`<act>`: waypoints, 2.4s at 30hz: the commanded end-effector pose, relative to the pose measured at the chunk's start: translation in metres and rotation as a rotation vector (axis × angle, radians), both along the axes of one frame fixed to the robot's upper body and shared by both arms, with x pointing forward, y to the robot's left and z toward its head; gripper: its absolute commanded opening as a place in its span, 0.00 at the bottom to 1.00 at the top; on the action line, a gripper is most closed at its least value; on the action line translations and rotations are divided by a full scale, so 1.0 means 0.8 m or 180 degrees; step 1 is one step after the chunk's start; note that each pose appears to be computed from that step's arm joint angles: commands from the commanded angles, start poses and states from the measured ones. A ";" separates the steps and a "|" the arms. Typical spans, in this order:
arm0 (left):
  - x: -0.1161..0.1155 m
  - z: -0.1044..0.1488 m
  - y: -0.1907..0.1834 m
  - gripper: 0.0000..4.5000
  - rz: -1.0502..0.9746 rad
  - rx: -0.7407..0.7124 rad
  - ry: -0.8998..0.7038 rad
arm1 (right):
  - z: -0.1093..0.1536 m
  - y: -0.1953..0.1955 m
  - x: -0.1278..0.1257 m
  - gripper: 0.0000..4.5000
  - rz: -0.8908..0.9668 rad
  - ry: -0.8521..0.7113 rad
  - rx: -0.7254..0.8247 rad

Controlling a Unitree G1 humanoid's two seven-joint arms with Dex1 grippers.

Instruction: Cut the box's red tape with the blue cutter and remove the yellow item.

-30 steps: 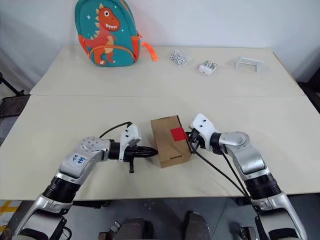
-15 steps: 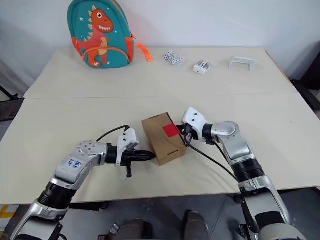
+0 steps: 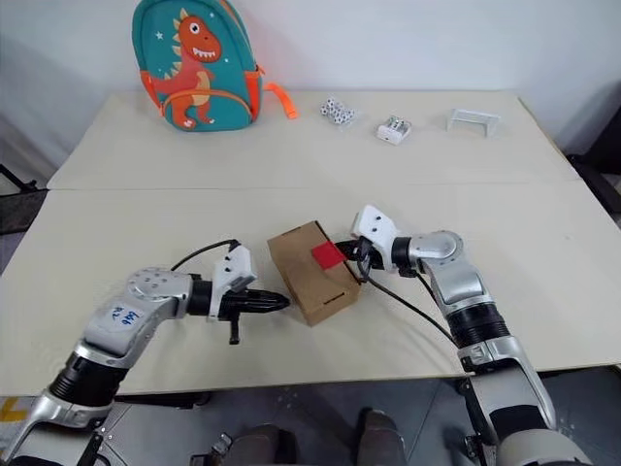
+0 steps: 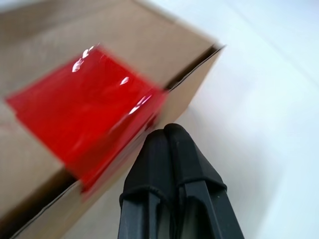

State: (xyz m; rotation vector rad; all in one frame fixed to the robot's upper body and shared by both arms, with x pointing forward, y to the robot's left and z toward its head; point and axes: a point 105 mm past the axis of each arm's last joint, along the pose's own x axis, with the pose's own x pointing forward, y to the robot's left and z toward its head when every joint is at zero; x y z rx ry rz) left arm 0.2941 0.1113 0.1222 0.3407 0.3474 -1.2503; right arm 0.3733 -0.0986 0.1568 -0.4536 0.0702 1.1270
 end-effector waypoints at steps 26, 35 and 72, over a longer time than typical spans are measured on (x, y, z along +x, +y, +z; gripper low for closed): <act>-0.150 0.026 0.419 0.98 0.3428 -0.0110 -0.0441 | 0.108 -0.057 -0.178 1.00 0.0730 -0.0820 0.1811; -0.179 0.025 0.432 0.99 0.3353 -0.0067 -0.0109 | 0.082 -0.053 -0.212 1.00 0.1244 -0.0800 0.1542; -0.068 -0.047 0.275 0.59 0.2369 0.0399 0.0187 | 0.069 -0.050 -0.193 1.00 0.1109 -0.0758 0.1337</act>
